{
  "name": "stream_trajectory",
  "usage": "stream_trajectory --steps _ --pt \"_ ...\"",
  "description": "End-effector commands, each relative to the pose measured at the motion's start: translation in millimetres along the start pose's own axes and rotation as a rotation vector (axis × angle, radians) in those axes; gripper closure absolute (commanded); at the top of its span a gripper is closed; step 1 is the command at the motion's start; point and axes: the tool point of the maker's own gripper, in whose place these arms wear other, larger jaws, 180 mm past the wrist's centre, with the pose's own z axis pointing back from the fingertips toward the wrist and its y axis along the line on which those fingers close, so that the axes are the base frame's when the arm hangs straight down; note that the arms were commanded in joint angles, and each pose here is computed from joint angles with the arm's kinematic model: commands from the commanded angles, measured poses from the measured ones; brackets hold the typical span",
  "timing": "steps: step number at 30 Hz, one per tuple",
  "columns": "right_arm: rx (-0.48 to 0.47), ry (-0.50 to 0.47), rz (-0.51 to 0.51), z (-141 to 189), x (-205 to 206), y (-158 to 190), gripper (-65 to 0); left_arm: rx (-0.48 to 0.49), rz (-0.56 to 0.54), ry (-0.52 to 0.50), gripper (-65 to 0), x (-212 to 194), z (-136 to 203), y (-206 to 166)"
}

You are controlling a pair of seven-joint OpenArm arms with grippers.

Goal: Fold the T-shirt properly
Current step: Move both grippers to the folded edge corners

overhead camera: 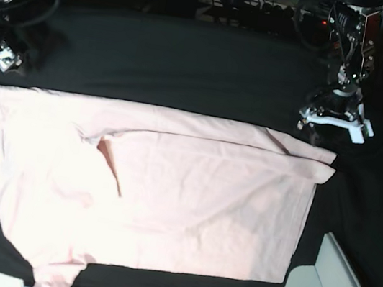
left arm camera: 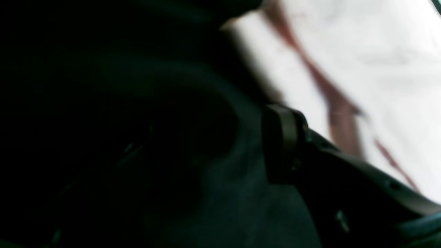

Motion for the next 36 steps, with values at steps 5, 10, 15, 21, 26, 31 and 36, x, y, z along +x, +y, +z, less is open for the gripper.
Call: stream_trajectory --steps 5,10,15,21,26,31,36 --pt "-0.011 0.034 -0.002 -1 -7 -4 -47.4 -0.004 0.011 -0.015 -38.5 12 -12 -5" --pt "-0.011 0.034 -0.002 -1 -7 -4 -47.4 -0.018 0.012 -0.029 -38.5 17 -12 -11" --pt "-0.011 0.036 0.001 -1 -7 -4 -47.4 -0.015 0.017 -0.039 -38.5 21 -13 -10" --pt "0.006 0.059 0.044 -7 -7 7 -47.0 -0.047 0.013 -0.07 -38.1 34 -12 -23" --pt "0.008 0.059 0.044 -7 -7 8 -47.0 -0.057 0.01 -0.082 -38.1 38 -10 -26" --pt "0.007 0.058 0.045 -7 -7 7 -47.0 -0.063 0.009 -0.088 -38.1 41 -9 -29" --pt "0.007 0.058 0.045 -7 -7 7 -47.0 -0.063 0.007 -0.08 -38.1 36 -5 -28"
